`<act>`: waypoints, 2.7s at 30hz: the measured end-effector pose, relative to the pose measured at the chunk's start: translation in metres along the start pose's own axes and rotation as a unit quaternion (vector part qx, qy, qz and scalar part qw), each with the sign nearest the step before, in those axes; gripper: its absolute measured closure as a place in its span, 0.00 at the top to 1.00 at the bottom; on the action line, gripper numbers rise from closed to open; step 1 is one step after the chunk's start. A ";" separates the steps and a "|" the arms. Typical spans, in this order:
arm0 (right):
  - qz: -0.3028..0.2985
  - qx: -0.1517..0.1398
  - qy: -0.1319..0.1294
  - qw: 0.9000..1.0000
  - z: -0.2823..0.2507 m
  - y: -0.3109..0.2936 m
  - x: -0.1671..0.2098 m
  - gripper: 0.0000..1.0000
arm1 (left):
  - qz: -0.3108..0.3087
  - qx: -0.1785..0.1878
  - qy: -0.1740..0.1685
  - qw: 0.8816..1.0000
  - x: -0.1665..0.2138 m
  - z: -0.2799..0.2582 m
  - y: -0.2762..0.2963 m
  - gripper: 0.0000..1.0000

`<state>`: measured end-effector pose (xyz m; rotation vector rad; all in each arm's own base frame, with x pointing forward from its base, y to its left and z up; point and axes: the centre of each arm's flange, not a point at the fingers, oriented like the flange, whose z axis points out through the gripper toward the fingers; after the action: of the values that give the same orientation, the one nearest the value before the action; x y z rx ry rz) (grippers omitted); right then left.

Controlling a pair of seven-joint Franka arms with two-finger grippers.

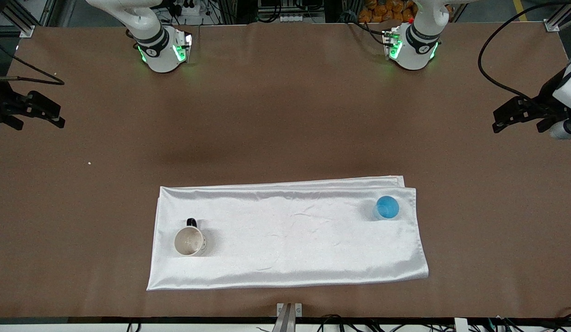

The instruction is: Place blue cup into white mug on table

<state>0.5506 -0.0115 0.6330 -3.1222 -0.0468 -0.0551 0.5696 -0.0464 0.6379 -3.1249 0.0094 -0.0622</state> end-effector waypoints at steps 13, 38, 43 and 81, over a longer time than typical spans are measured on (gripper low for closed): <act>0.001 0.000 -0.002 1.000 0.000 0.000 0.000 1.00 | 0.000 0.000 -0.003 1.000 0.001 0.003 0.000 1.00; -0.030 0.001 -0.041 0.999 0.048 -0.035 0.020 1.00 | 0.016 -0.053 -0.019 0.998 0.053 0.104 0.048 1.00; -0.042 0.000 -0.055 0.998 0.080 -0.049 0.036 1.00 | -0.006 -0.057 -0.021 0.998 0.069 0.144 0.068 1.00; -0.203 -0.004 -0.025 0.979 0.290 -0.170 0.094 1.00 | -0.030 -0.015 -0.033 0.999 0.101 0.358 0.113 1.00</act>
<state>0.6492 0.1669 0.3494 -3.0628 -0.6848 0.0180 0.6843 -0.1543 0.2820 -3.1561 -0.0857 0.0399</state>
